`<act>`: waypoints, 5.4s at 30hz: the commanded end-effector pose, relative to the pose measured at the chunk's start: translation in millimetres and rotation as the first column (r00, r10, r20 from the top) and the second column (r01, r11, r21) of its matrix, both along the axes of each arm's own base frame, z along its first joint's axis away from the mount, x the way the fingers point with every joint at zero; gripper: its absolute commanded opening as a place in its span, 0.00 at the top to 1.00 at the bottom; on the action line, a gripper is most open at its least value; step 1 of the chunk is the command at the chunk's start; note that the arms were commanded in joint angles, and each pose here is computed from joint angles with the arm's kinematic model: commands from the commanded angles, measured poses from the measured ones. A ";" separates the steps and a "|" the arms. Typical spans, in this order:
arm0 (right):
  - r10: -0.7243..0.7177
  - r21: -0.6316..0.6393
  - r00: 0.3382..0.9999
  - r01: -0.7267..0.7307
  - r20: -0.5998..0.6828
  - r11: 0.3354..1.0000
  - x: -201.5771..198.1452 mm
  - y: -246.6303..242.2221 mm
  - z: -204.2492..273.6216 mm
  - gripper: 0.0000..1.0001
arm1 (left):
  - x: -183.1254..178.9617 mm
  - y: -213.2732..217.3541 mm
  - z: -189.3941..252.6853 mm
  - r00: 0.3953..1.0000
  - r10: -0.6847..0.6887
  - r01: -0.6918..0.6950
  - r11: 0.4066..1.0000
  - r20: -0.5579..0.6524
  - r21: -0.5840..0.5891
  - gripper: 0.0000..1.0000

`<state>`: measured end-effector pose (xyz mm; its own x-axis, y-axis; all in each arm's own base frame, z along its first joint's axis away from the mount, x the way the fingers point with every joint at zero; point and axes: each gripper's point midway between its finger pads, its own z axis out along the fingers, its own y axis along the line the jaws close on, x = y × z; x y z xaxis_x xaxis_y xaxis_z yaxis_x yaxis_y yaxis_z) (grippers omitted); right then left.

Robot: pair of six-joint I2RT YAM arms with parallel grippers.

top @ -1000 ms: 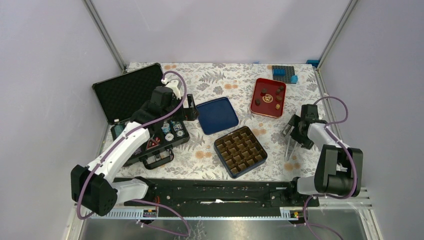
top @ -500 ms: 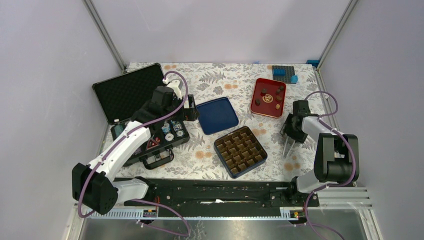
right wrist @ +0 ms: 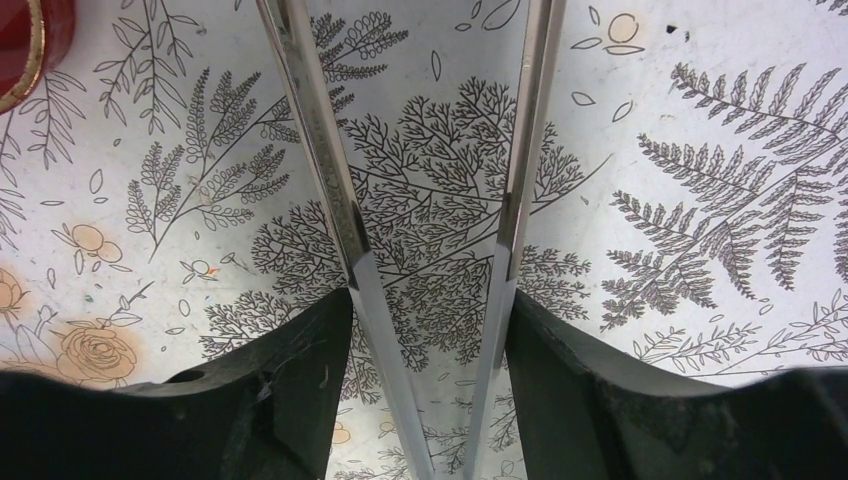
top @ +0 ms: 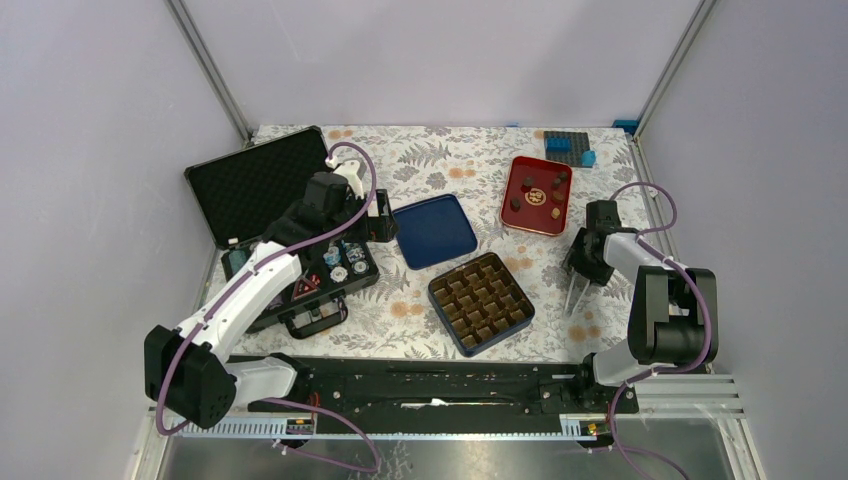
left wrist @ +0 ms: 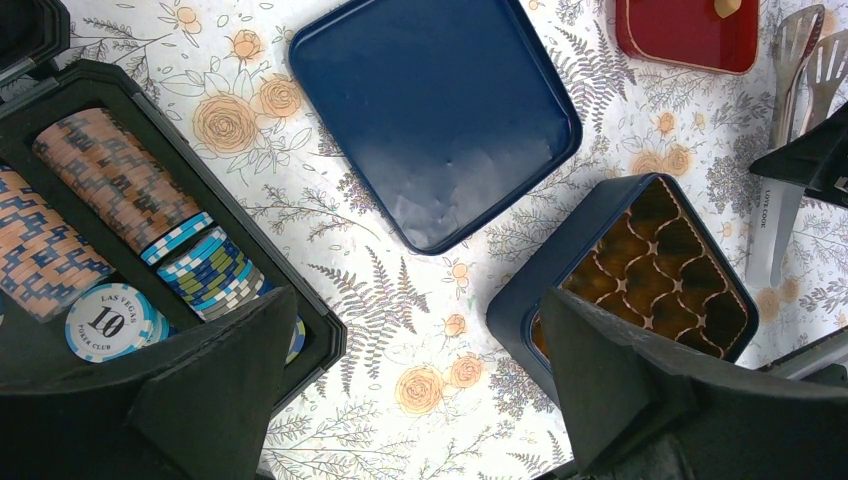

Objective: Pack the chocolate

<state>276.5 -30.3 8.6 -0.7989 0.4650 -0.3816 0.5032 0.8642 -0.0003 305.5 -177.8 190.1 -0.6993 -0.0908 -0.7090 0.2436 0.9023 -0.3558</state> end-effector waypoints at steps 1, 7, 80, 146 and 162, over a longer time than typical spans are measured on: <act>-0.012 0.047 1.000 0.012 0.005 0.999 1.7 9.7 -5.6 0.37 | 6.1 -1.1 9.3 0.999 -0.009 0.009 1.000 0.048 -0.006 0.01; -0.008 0.028 1.000 0.008 0.012 1.000 5.4 6.2 -3.0 0.37 | 6.6 -2.8 7.6 0.999 -0.017 0.017 1.000 0.043 -0.007 0.01; 0.270 0.091 0.946 -0.289 0.182 0.953 25.0 61.7 162.7 0.50 | 13.7 -1.0 0.9 1.000 -0.014 0.013 0.999 0.022 0.035 0.01; 0.312 -0.071 0.938 -0.304 0.154 0.950 67.7 64.5 120.9 0.77 | 9.9 5.1 -2.5 1.000 0.021 -0.022 0.999 0.006 0.041 0.01; 0.359 -0.029 0.899 -0.364 0.251 0.931 40.9 86.1 175.8 0.81 | 7.1 7.5 6.0 0.999 0.027 -0.028 0.999 0.027 0.036 0.01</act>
<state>319.7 43.2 146.3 -0.8356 0.1664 -0.5236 0.1716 0.9844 0.0391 310.2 -172.4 179.0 -0.7153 -0.0624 -0.6960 0.2236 0.9232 -0.3126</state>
